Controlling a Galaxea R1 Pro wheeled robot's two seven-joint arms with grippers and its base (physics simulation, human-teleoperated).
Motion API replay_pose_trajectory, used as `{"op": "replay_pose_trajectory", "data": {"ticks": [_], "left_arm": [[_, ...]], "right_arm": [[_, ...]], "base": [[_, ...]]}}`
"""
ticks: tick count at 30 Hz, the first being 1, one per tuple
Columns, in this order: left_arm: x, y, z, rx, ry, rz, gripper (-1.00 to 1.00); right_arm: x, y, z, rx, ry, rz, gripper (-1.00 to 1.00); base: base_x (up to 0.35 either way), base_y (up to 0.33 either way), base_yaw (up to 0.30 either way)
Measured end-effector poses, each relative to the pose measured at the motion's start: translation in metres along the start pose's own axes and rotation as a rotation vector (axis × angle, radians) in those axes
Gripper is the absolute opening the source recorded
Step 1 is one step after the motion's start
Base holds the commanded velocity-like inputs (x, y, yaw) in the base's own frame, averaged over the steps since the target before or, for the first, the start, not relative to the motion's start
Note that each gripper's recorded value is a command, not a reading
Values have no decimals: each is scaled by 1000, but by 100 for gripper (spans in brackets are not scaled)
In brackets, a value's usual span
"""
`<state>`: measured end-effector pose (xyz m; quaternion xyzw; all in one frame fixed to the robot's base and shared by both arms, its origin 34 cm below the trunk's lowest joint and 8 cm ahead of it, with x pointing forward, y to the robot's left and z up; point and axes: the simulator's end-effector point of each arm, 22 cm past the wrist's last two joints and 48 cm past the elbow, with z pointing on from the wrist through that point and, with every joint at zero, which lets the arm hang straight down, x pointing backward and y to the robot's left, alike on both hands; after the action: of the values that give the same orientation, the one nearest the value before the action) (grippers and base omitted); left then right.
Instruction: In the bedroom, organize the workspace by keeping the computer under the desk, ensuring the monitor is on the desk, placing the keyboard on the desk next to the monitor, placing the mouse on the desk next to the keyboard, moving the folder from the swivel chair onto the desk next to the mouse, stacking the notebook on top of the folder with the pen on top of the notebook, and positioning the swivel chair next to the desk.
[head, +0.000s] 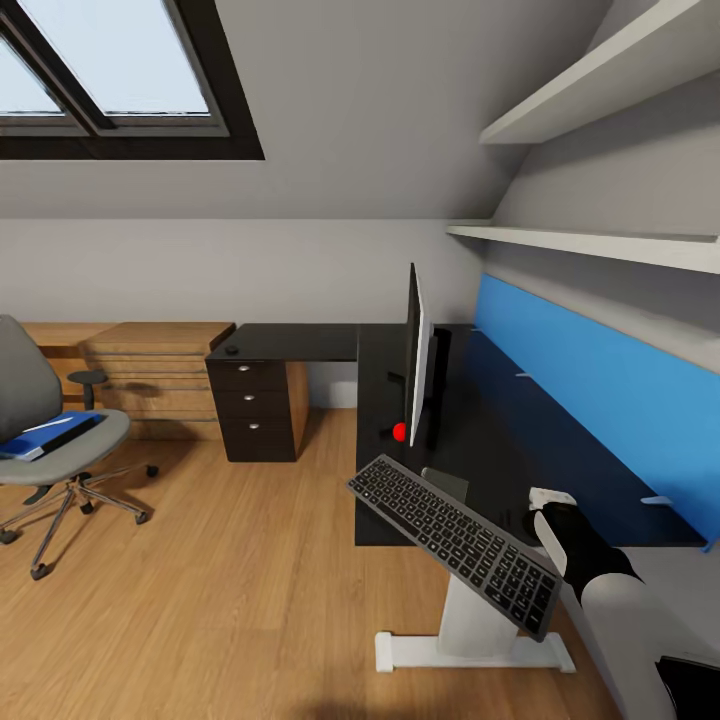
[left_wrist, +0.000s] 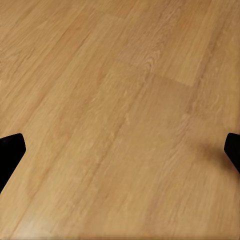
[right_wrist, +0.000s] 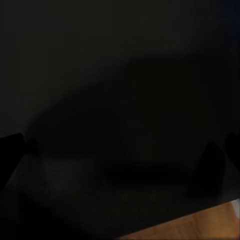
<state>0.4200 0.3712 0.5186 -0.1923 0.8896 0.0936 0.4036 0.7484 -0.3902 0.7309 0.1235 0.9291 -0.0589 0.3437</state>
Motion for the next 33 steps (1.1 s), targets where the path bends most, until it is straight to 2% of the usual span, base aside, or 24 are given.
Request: {"op": "replay_pose_trajectory", "data": {"ticks": [21,24,33], "left_arm": [[0,0,0,0,-1,0,100],[0,-1,0,1,0,-1,100],[1,-2,-1,2,2,-2,100]], "right_arm": [[-7,-6,-1,6,-17,4,100],[-15,-13,-4,13,-36,7,100],[-61,-25,-18,21,-159,34,100]], "base": [[-1,0,0],[0,0,0],[0,0,0]]}}
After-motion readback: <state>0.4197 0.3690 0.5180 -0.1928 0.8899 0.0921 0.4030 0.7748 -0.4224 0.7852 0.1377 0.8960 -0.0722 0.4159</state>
